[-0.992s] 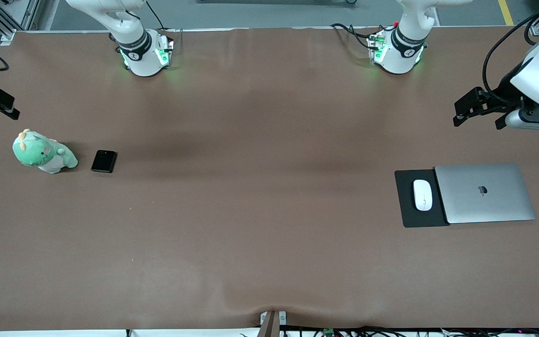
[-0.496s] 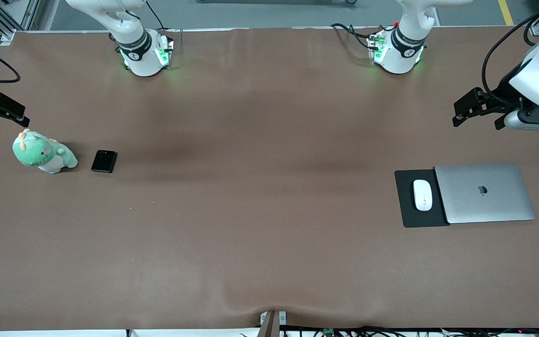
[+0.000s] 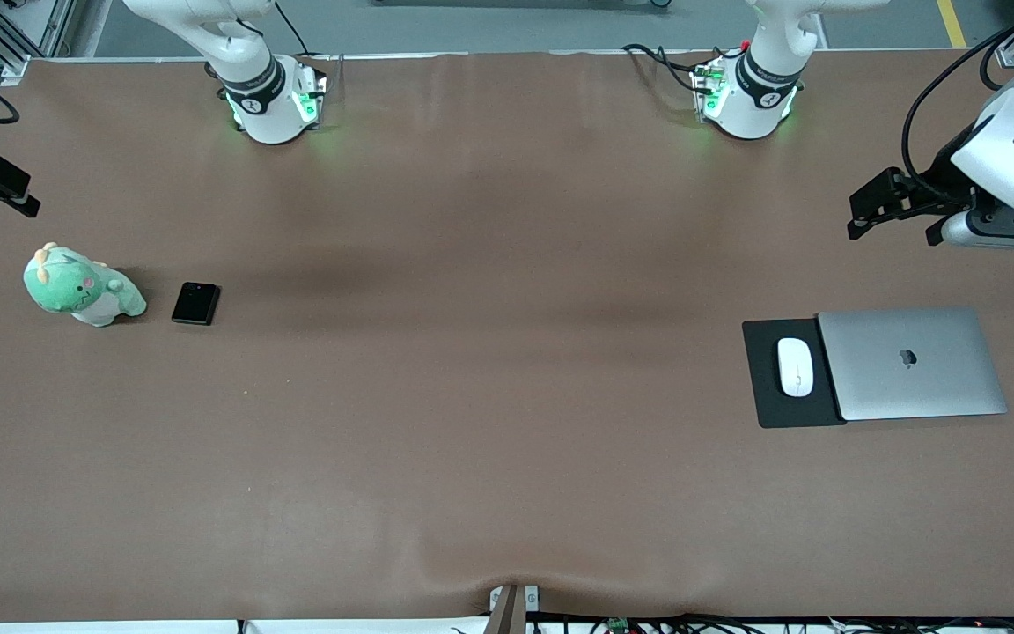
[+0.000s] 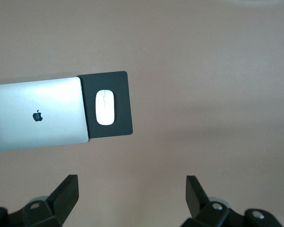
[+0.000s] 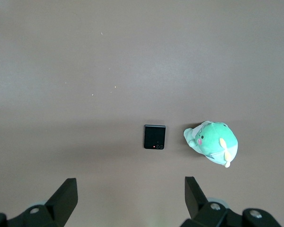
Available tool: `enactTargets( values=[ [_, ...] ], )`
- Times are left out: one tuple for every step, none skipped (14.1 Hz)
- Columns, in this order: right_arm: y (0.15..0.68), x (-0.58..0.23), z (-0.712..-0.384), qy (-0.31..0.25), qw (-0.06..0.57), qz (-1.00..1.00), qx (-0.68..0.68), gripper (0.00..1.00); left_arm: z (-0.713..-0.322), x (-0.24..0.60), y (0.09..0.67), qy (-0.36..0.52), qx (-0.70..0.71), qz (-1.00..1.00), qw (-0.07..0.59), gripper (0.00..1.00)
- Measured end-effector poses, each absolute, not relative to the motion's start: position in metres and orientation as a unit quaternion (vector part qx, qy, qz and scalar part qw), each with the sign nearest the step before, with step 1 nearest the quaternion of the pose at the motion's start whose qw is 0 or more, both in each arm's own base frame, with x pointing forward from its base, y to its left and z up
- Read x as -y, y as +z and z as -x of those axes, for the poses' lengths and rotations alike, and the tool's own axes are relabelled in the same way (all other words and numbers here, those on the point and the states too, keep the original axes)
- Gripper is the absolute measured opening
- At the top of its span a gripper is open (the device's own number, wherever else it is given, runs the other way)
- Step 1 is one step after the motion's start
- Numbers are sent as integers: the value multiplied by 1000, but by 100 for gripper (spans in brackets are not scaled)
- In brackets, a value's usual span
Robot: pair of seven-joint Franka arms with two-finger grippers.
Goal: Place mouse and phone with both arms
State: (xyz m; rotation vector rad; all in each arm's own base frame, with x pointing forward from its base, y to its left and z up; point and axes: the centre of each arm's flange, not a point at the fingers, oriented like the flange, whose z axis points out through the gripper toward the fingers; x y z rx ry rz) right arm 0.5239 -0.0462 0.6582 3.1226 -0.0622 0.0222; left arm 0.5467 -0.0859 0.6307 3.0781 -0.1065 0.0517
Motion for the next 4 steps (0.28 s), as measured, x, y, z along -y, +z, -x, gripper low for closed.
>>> enactTargets(
  values=[
    [657, 46, -524, 7, 9, -1000, 20, 100, -547, 86, 631, 17, 35, -999, 31, 100],
    [657, 46, -525, 6, 9, -1000, 21, 100, -547, 86, 631, 17, 35, -999, 31, 100],
    [657, 46, -525, 6, 9, -1000, 22, 100, -547, 86, 631, 17, 35, -999, 31, 100],
    [657, 46, -525, 6, 9, -1000, 22, 100, -547, 86, 631, 17, 35, -999, 31, 100]
  ],
)
